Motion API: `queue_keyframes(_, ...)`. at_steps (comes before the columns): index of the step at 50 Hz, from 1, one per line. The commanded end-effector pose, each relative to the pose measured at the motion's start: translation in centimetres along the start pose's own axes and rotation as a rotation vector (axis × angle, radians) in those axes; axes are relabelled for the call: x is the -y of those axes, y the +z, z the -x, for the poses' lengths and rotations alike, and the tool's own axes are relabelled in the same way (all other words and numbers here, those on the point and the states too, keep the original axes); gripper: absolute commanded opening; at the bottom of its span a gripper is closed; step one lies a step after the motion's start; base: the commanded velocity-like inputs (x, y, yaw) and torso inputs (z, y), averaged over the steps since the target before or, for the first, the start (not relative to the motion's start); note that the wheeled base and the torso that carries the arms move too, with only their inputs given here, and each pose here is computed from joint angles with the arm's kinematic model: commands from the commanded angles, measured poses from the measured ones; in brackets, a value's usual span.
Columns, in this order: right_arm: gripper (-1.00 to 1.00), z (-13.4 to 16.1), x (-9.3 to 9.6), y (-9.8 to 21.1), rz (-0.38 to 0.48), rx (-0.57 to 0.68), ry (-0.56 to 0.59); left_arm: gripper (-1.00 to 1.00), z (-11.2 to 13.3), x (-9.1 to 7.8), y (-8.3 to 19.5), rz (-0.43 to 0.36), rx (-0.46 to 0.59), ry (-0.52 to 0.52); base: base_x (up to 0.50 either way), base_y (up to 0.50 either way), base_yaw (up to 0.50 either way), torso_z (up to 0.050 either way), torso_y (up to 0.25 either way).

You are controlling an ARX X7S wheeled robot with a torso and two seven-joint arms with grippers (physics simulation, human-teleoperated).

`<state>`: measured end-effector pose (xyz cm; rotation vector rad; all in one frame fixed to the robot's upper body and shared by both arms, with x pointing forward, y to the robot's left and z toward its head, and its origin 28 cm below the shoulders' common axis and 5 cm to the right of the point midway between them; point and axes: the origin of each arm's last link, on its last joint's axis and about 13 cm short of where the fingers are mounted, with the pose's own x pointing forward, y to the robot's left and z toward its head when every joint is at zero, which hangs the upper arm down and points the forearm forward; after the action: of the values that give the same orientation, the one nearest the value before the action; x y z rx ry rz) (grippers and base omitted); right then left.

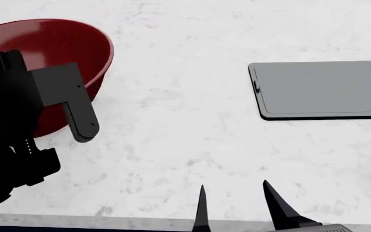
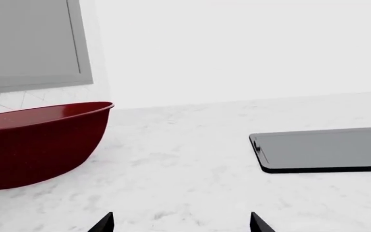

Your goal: Pick up the bowl with cake and place it on the tray. Pick up the cupcake and place it on the tray.

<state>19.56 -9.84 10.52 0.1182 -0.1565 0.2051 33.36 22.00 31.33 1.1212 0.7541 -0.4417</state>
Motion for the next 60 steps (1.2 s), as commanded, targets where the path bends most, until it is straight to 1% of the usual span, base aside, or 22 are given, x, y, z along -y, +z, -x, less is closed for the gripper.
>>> queue_keyframes(1,1.0,-0.1,0.1,-0.1,-0.001,-0.002,-0.002,1.0,-2.1,-1.5,-1.1,0.058,-0.072,-0.026,0.0,0.0,0.0,0.0,0.0)
queue_keyframes(7,1.0,-0.1,-0.1,-0.1,0.0,-0.004,0.001,1.0,-2.6,-2.1,-1.2,0.03,-0.079,-0.03,0.0,0.0,0.0,0.0,0.0)
queue_keyframes(10,1.0,-0.1,-0.1,-0.1,0.001,-0.003,0.001,1.0,-3.0,-2.3,-1.0,-0.01,-0.067,-0.053,0.0,0.0,0.0,0.0,0.0)
queue_keyframes(11,1.0,-0.1,-0.1,-0.1,0.0,-0.004,0.001,1.0,-3.2,-2.4,-0.9,-0.013,-0.04,-0.069,0.0,0.0,0.0,0.0,0.0)
queue_keyframes(14,1.0,-0.1,-0.1,-0.2,-0.004,-0.004,0.0,1.0,-3.4,-3.0,-0.8,-0.017,-0.053,-0.059,0.0,0.0,0.0,0.0,0.0)
queue_keyframes(17,1.0,-0.2,0.0,-0.2,-0.005,-0.004,0.0,1.0,-3.6,-2.9,-0.8,-0.024,-0.052,-0.061,0.0,0.0,0.0,0.0,0.0)
queue_keyframes(18,1.0,-0.2,0.0,-0.2,-0.004,-0.005,0.0,-1.0,-3.6,-2.8,-0.8,-0.03,-0.047,-0.065,0.0,0.0,0.0,0.0,0.0)
queue_keyframes(23,1.0,-0.1,0.0,-0.2,-0.004,-0.004,-0.003,-1.0,-3.5,-2.6,-0.6,-0.055,-0.05,-0.073,0.0,0.0,0.0,0.0,0.0)
queue_keyframes(28,1.0,-0.1,0.0,-0.3,-0.004,-0.005,-0.004,-1.0,-3.3,-2.6,-0.6,-0.066,-0.058,-0.057,0.0,0.0,0.0,0.0,0.0)
queue_keyframes(33,1.0,-0.1,0.0,-0.2,-0.003,-0.004,-0.005,-1.0,-2.9,-2.6,-0.4,-0.093,-0.068,-0.049,0.0,0.0,0.0,0.0,0.0)
queue_keyframes(36,1.0,-0.1,0.0,0.1,0.001,0.001,-0.007,-1.0,-2.1,-2.7,-0.1,-0.109,-0.065,-0.035,0.0,0.0,0.0,0.0,0.0)
queue_keyframes(39,1.0,-0.1,0.2,0.4,0.004,0.007,-0.016,-1.0,-0.6,-2.4,0.0,-0.126,-0.04,-0.006,0.0,0.0,0.0,0.0,0.0)
queue_keyframes(42,1.0,-0.1,0.3,0.9,0.009,0.015,-0.03,-1.0,1.2,-2.2,0.5,-0.163,-0.017,0.04,0.0,0.0,0.0,0.0,0.005)
queue_keyframes(43,1.0,-0.2,0.3,1.0,0.009,0.009,-0.037,-1.0,1.6,-2.2,0.6,-0.166,-0.04,0.071,0.0,0.0,0.0,0.0,0.0)
queue_keyframes(46,1.0,-0.1,0.2,1.6,0.004,0.019,-0.03,-1.0,1.9,-2.1,0.8,-0.174,-0.024,0.076,0.0,0.0,0.0,0.0,0.0)
queue_keyframes(50,1.0,0.2,0.3,2.4,0.009,0.037,-0.034,-1.0,3.4,-2.9,1.4,-0.188,-0.02,0.114,0.0,0.0,0.0,0.0,0.0)
queue_keyframes(53,1.0,0.2,0.3,2.4,0.006,0.039,-0.033,-1.0,3.9,-2.9,1.8,-0.216,-0.016,0.129,0.0,0.0,0.0,0.0,0.0)
queue_keyframes(57,1.0,0.5,0.2,2.9,0.0,0.058,-0.02,-1.0,4.2,-3.0,2.2,-0.226,-0.002,0.126,0.0,0.0,0.0,0.0,0.003)
queue_keyframes(60,1.0,0.6,0.3,3.1,0.001,0.069,-0.017,-1.0,4.0,-3.0,2.3,-0.232,0.003,0.115,-0.01,-0.48,0.0,0.0,0.0)
